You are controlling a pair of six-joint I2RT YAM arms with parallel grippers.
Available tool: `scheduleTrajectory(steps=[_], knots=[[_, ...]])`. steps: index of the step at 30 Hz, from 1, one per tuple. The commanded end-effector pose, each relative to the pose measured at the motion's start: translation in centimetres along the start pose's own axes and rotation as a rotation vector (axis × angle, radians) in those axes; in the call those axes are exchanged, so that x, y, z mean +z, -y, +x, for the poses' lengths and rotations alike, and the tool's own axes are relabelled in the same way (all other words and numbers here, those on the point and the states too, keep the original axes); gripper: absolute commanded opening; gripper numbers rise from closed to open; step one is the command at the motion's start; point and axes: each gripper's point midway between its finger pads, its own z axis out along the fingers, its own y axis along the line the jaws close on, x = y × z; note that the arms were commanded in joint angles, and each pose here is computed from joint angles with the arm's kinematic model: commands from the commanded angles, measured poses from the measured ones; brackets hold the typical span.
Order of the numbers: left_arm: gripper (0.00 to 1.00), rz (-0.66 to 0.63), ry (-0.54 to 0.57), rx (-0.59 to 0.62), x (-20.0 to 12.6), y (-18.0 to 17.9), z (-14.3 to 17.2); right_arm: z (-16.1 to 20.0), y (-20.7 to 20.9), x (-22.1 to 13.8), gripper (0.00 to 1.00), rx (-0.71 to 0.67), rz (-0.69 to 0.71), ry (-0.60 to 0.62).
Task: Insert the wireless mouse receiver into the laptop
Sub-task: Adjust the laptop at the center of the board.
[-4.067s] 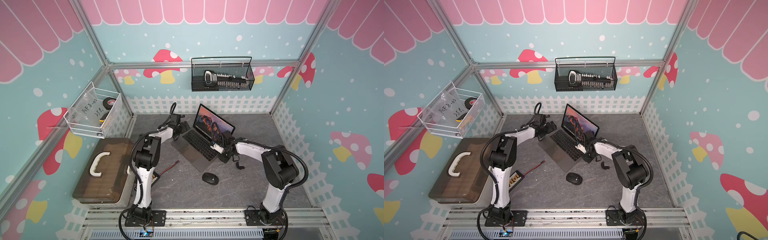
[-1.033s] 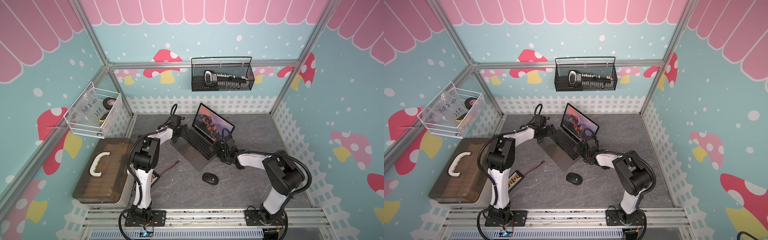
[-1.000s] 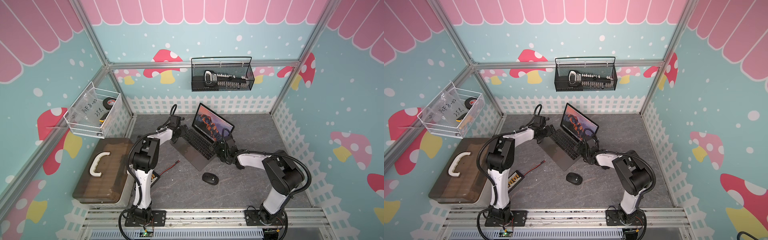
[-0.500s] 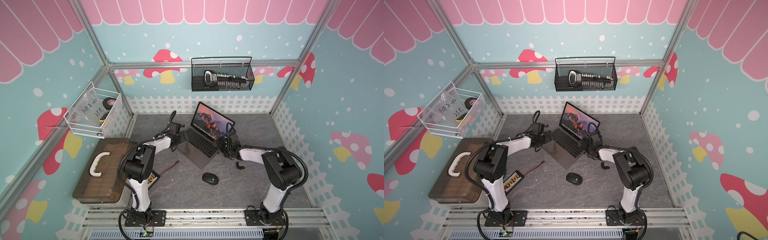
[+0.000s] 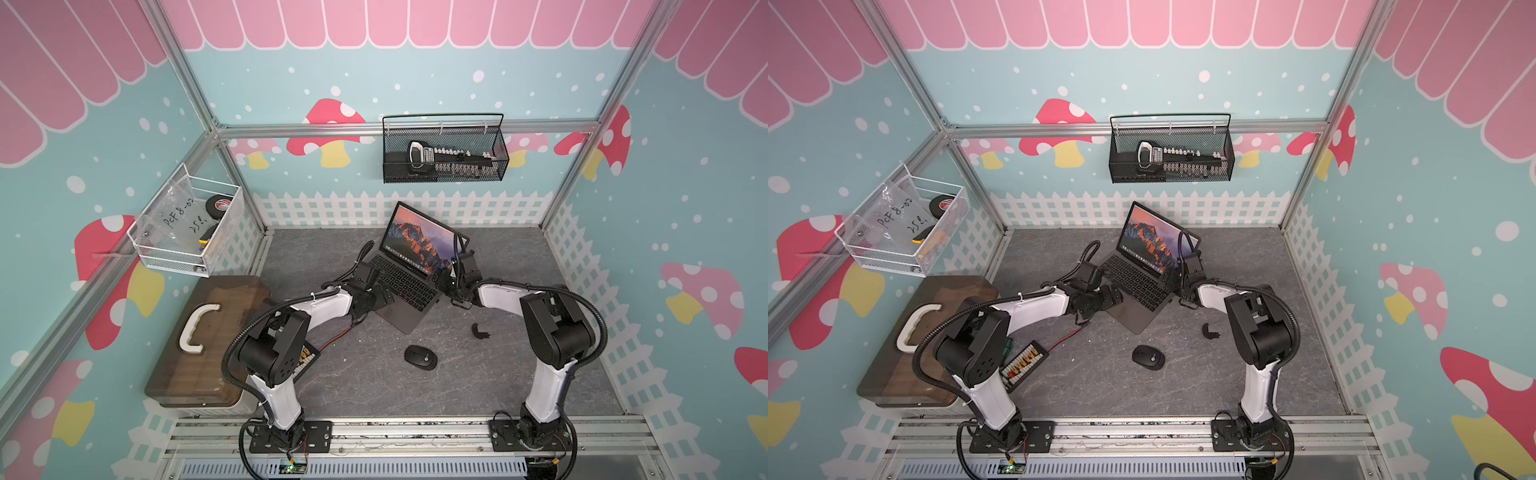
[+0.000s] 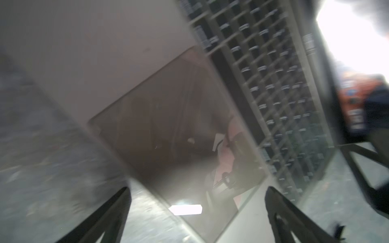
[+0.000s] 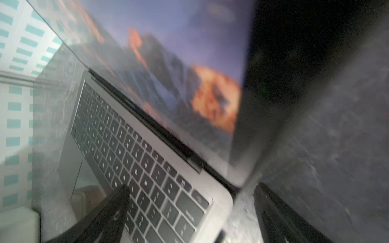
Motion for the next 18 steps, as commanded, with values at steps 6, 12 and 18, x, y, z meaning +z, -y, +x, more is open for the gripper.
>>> scheduleTrajectory(steps=[6, 12, 18], knots=[[1.0, -0.135, 0.119, 0.041, -0.5, -3.2, -12.5, -3.4, -1.1, -3.9, 0.96, -0.315, -0.085, 0.152], [1.0, -0.168, 0.031, 0.044, 3.7, -4.3, -14.5, -6.9, -1.6, -2.8, 0.95, -0.399, -0.079, 0.2], [0.99, -0.111, -0.103, 0.002, 5.7, -4.6, -10.3, -8.3, -5.4, -3.0, 0.83, -0.624, -0.208, 0.231]])
